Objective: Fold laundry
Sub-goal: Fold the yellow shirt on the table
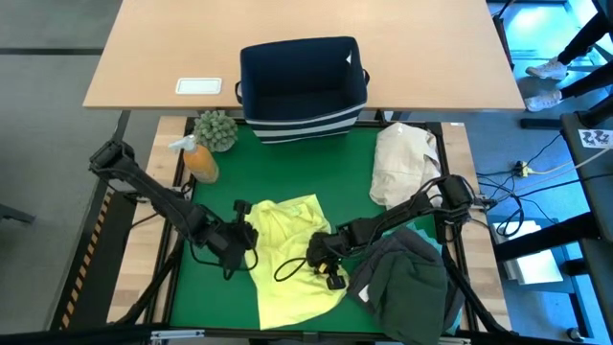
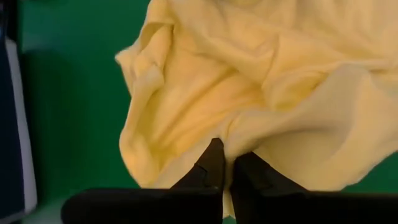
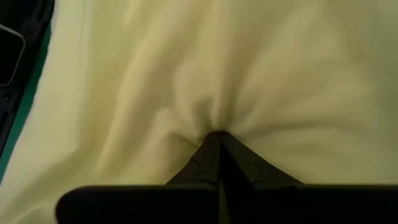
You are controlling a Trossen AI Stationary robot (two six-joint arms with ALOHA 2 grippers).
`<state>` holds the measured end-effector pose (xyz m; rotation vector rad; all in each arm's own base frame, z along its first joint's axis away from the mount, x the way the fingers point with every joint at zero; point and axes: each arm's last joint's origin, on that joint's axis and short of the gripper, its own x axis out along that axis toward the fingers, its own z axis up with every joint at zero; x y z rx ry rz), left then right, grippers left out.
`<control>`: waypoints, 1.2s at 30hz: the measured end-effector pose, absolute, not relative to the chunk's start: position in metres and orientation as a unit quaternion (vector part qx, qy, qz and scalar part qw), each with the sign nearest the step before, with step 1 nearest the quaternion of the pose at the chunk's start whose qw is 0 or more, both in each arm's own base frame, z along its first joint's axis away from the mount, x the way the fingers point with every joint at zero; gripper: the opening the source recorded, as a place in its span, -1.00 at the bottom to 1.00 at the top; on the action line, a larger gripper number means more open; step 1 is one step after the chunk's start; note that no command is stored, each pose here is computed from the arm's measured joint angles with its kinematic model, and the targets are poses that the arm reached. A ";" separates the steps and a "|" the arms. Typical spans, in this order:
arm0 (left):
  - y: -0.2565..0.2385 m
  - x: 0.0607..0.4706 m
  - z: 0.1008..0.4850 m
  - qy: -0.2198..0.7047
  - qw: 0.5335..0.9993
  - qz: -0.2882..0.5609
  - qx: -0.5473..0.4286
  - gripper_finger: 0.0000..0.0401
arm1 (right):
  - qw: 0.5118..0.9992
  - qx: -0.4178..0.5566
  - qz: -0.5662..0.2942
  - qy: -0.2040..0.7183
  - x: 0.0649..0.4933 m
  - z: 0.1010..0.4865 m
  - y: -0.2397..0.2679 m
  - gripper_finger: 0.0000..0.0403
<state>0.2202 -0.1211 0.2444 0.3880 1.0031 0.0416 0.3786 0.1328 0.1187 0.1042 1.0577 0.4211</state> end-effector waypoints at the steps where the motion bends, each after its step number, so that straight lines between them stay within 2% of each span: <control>1: -0.120 0.222 0.247 0.478 0.857 0.010 0.191 -0.99 | 0.843 0.053 0.195 0.499 0.379 0.120 0.132 -0.94; 8: -0.110 0.246 0.241 0.482 0.844 -0.038 0.232 -0.99 | 0.862 0.042 0.159 0.480 0.378 0.135 0.127 -0.94; 13: -0.104 0.274 0.228 0.456 0.854 -0.069 0.241 -0.94 | 0.868 0.035 0.142 0.474 0.378 0.140 0.125 -0.94; 18: -0.092 0.295 0.208 0.466 0.847 -0.077 0.244 -0.82 | 0.867 0.044 0.138 0.476 0.379 0.140 0.123 -0.94; 24: -0.075 0.306 0.189 0.498 0.832 -0.071 0.234 -0.57 | 0.867 0.047 0.141 0.475 0.379 0.141 0.124 -0.94; 30: -0.065 0.305 0.201 0.486 0.836 -0.032 0.251 -0.37 | 0.865 0.053 0.153 0.476 0.379 0.142 0.124 -0.94; 36: -0.062 0.292 0.224 0.467 0.844 0.003 0.262 -0.32 | 0.863 0.050 0.152 0.479 0.375 0.149 0.123 -0.94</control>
